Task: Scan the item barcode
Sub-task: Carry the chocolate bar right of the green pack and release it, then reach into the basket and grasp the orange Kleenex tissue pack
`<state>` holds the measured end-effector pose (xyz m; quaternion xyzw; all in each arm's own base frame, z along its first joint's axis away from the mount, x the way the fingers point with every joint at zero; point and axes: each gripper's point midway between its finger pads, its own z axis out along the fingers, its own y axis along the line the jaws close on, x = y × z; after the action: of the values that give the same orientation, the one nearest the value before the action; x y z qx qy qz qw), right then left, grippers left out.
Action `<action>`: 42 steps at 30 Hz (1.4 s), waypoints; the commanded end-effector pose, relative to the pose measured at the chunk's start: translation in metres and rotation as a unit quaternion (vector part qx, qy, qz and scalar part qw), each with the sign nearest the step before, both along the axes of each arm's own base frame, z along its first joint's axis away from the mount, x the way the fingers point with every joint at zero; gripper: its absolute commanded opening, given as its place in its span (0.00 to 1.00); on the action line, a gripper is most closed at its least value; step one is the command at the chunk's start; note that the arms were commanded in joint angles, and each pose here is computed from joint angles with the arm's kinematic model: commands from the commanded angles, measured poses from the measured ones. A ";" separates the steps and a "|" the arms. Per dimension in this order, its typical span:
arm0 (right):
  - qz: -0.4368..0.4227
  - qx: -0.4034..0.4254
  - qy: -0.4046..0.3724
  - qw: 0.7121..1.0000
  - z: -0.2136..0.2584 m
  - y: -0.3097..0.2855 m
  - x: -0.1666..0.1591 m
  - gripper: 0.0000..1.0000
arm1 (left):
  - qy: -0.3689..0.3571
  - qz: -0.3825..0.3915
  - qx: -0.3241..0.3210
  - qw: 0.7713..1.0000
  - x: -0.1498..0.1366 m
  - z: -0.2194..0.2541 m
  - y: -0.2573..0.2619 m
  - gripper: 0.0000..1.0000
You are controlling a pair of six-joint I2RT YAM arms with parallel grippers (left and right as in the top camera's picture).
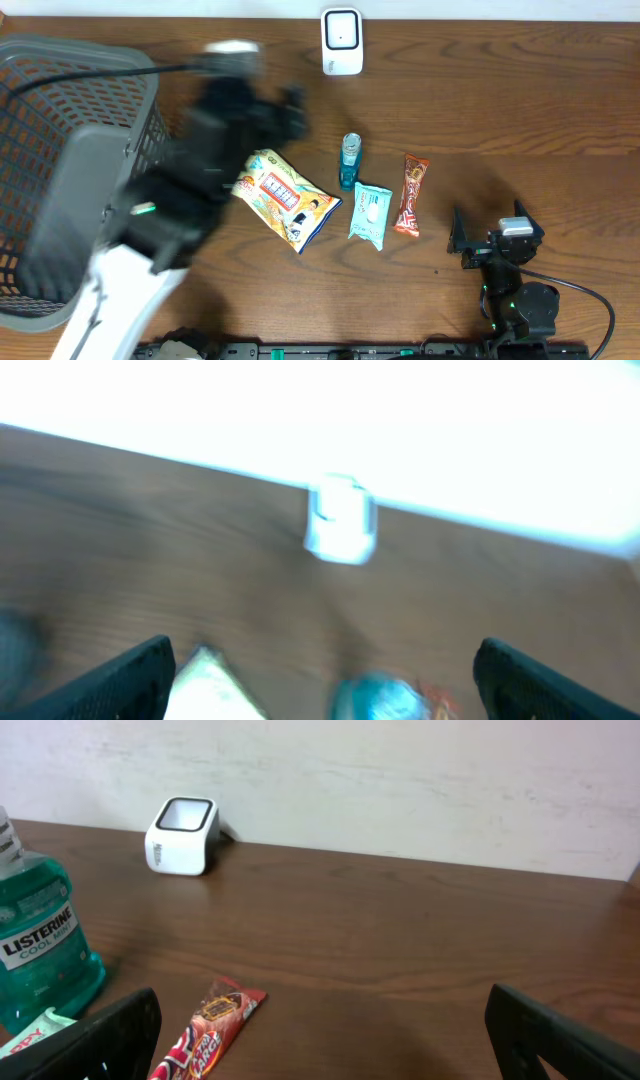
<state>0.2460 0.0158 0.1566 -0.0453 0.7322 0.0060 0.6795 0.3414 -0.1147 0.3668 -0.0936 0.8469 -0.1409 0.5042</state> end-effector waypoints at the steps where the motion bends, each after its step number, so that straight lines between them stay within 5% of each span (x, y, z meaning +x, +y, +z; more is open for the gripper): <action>1: -0.008 0.006 0.003 1.000 -0.001 -0.003 0.000 0.99 | -0.026 0.137 -0.029 0.990 -0.013 0.027 0.091 1.00; 8: -0.008 0.006 0.003 1.000 -0.001 -0.003 0.000 0.99 | 0.016 0.357 -0.032 0.933 -0.050 0.006 0.229 0.98; 11: -0.008 0.006 0.003 1.000 -0.001 -0.003 0.000 0.99 | 0.061 0.393 -0.062 0.915 -0.051 -0.021 0.259 0.98; 15: -0.008 0.006 0.002 1.000 -0.001 -0.003 0.000 0.99 | 0.132 0.373 -0.149 0.906 -0.032 -0.068 0.280 0.98; 20: -0.008 0.006 0.002 1.000 -0.001 -0.003 0.000 0.99 | 0.242 0.337 -0.276 0.867 -0.011 -0.138 0.277 0.98; 29: -0.008 0.006 0.002 1.000 -0.001 -0.003 0.000 0.99 | 0.384 0.332 -0.321 0.799 -0.006 -0.231 0.272 0.98; 42: -0.008 0.006 0.003 1.000 -0.001 -0.003 0.000 0.99 | 0.448 0.266 -0.364 0.772 0.003 -0.280 0.252 0.98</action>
<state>0.2460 0.0158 0.1565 -0.0455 0.7323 0.0061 0.6794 0.3371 0.1453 0.0905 -0.5535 0.8058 -0.2090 0.0252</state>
